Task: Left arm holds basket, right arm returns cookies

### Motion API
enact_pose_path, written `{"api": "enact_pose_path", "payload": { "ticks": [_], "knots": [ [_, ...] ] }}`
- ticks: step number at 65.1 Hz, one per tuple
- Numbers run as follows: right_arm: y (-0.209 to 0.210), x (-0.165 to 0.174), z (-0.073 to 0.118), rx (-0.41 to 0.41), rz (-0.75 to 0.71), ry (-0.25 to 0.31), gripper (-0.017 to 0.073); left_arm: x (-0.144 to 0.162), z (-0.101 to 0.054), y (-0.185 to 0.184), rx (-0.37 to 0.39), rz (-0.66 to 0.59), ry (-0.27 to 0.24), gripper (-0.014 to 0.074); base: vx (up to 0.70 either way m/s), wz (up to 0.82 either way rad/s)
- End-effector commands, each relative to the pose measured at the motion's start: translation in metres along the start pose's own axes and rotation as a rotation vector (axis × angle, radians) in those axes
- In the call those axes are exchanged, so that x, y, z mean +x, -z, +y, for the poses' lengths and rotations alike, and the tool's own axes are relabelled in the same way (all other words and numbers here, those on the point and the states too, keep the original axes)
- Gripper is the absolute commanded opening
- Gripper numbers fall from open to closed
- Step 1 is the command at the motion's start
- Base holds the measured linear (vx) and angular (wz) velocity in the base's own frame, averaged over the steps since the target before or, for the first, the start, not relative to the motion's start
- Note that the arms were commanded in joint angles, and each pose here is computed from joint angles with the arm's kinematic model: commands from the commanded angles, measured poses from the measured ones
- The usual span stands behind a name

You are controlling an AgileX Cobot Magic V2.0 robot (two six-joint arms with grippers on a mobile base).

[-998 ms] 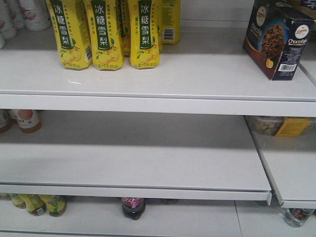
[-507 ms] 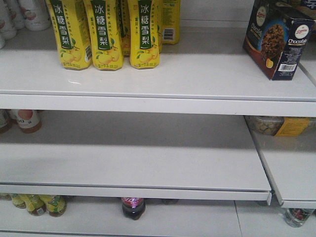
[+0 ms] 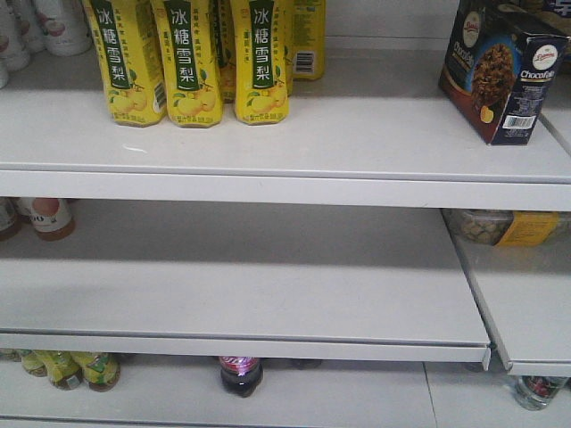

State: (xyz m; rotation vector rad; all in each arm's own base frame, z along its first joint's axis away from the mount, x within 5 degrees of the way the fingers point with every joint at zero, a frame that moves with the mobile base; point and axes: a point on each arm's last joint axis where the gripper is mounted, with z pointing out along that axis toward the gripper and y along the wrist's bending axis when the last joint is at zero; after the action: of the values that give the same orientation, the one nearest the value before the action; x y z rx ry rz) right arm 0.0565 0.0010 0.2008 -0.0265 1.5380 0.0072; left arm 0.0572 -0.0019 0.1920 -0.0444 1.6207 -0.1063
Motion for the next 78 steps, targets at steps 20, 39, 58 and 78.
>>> {"api": "enact_pose_path", "payload": {
  "ticks": [20,39,58,78],
  "knots": [
    [0.0004,-0.0014,0.0004,-0.001,-0.068,-0.004,-0.0006,-0.0198,-0.0028,0.0040,0.022,-0.145,-0.027,0.0001,0.00,0.00],
    [0.0004,-0.0014,0.0004,-0.001,-0.068,-0.004,-0.0006,-0.0198,-0.0028,0.0040,0.022,-0.145,-0.027,0.0001,0.00,0.00],
    [0.0004,-0.0016,0.0004,-0.001,-0.070,-0.004,-0.0006,-0.0198,-0.0028,0.0040,0.022,-0.145,-0.027,0.0003,0.00,0.00],
    [0.0004,-0.0015,0.0004,-0.001,-0.068,-0.004,-0.0006,-0.0198,-0.0028,0.0040,0.022,-0.145,-0.027,0.0003,0.00,0.00]
  ]
}}
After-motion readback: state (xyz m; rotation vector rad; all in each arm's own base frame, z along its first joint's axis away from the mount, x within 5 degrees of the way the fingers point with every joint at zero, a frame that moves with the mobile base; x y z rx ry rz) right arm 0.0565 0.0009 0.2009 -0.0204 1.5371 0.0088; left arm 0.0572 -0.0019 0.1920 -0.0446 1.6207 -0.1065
